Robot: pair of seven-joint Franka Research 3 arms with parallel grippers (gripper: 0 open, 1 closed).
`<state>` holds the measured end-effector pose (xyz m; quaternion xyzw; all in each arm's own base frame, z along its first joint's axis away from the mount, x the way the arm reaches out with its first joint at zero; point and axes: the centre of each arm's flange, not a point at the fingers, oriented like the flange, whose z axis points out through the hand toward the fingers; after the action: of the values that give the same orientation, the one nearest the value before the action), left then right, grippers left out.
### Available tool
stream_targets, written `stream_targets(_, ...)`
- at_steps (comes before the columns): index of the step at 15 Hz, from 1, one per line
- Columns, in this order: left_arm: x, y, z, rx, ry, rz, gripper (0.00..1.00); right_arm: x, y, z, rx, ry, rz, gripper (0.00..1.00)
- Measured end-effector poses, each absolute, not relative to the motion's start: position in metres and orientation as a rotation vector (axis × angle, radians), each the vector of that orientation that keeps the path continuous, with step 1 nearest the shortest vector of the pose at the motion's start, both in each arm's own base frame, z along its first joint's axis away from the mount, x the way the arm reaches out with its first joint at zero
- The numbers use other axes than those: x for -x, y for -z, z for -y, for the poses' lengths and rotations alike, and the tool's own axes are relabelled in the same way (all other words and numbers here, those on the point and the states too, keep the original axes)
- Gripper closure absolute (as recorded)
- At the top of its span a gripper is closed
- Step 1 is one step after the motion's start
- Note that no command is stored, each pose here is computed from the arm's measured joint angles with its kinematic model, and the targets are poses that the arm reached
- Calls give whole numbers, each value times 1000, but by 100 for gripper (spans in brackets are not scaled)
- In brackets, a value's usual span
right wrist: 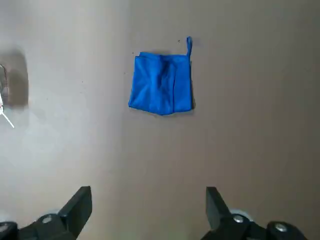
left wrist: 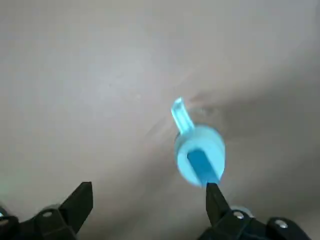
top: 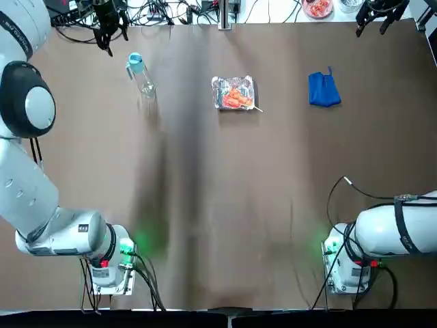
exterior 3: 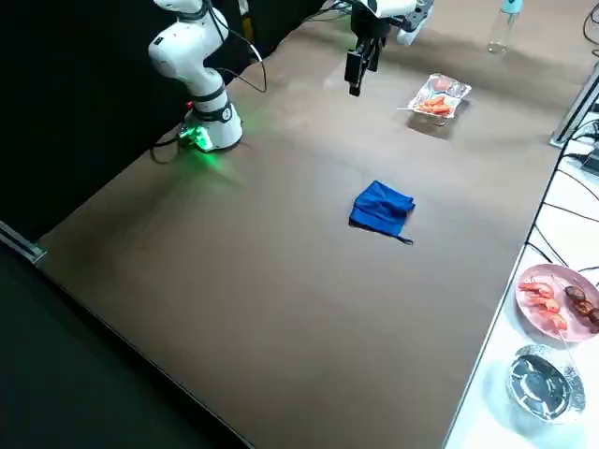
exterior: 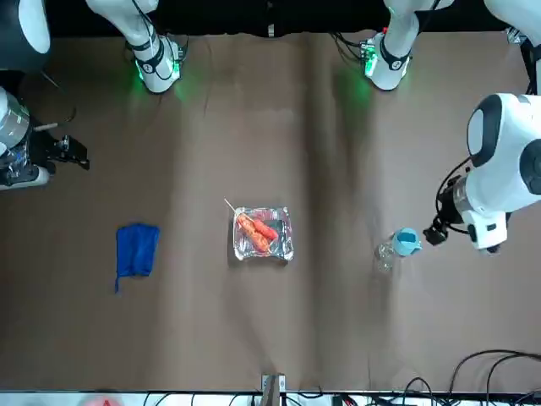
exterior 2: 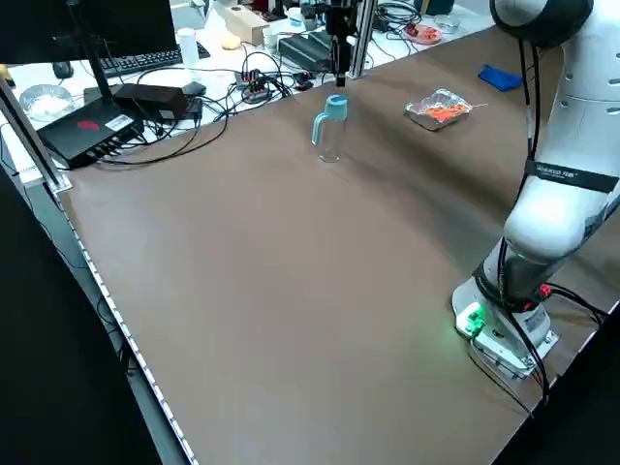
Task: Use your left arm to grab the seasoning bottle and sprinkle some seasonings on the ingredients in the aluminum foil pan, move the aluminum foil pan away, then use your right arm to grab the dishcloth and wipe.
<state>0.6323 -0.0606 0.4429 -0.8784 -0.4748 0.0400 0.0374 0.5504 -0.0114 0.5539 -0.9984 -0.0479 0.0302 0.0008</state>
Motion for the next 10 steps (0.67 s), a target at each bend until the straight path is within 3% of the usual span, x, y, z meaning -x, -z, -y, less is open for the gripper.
stream_targets(5, -656, -407, 36, 2384, -37, 1977, 0, -550, -554, 12, 3135, -95, 150, 0)
stream_targets(10, -672, -329, 30, 2173, 57, 2078, 0, -550, -554, 12, 3135, -95, 150, 0)
